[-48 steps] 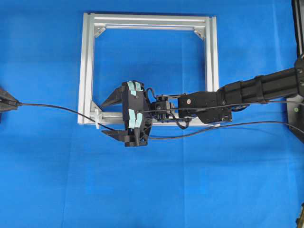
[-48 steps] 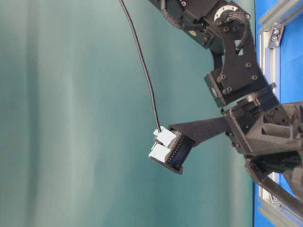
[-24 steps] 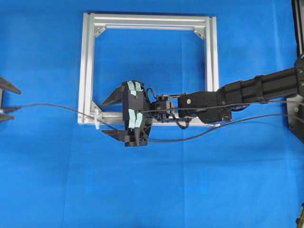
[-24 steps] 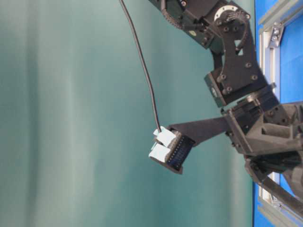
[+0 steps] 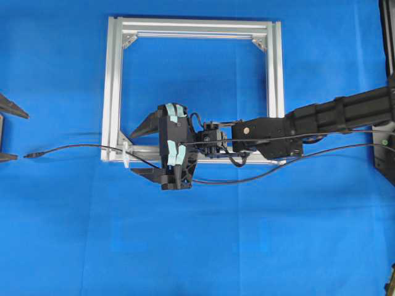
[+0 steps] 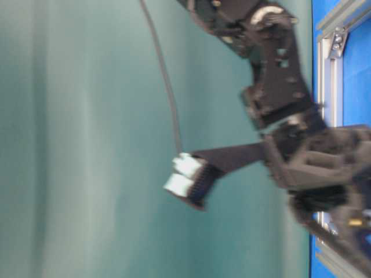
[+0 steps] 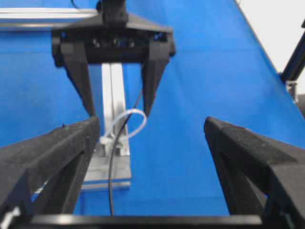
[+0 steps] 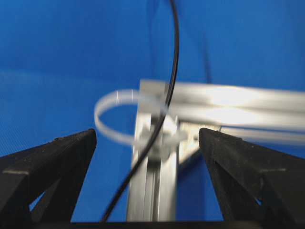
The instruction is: Insert the wire through the string loop located on the left side.
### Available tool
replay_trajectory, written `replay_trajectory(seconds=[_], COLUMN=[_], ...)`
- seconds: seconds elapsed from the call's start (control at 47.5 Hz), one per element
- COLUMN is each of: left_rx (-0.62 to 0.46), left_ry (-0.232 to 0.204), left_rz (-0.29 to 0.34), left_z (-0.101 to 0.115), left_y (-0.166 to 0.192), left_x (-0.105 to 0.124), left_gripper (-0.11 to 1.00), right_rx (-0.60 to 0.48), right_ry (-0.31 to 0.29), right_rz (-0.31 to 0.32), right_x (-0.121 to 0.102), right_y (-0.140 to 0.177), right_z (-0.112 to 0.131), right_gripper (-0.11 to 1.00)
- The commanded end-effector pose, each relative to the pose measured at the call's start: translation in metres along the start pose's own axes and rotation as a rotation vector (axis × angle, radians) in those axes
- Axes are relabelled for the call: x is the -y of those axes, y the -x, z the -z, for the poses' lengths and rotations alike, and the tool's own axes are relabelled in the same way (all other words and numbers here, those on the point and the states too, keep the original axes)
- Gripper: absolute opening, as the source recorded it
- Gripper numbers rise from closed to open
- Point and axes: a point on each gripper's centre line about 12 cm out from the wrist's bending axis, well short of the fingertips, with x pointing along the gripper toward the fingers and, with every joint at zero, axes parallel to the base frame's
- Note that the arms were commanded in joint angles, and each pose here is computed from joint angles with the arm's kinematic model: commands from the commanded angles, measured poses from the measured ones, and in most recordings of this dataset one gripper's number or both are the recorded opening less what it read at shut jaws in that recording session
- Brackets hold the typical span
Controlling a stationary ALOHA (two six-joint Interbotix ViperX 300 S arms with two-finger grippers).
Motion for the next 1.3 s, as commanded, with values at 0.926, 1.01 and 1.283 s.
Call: replay_trajectory(seconds=[0.926,1.01,1.283], left_rx=[0.013,0.01,0.01], left_ry=[0.001,0.002,0.001], left_rz=[-0.011,-0.011,-0.011], left_z=[-0.007,-0.007,-0.007], left_y=[-0.001,-0.001,-0.001], left_x=[-0.001,-0.001,-0.001], left_gripper=[0.86,0.86,0.86], right_rx=[0.175,0.175,0.175], right_ry=[0.003,0.003,0.003], right_rz=[0.0,0.0,0.0], right_x=[-0.004,-0.004,-0.004], right_y=[0.066,0.066,0.066], right_z=[-0.12,-0.12,-0.12], right_gripper=[0.98,0.98,0.98])
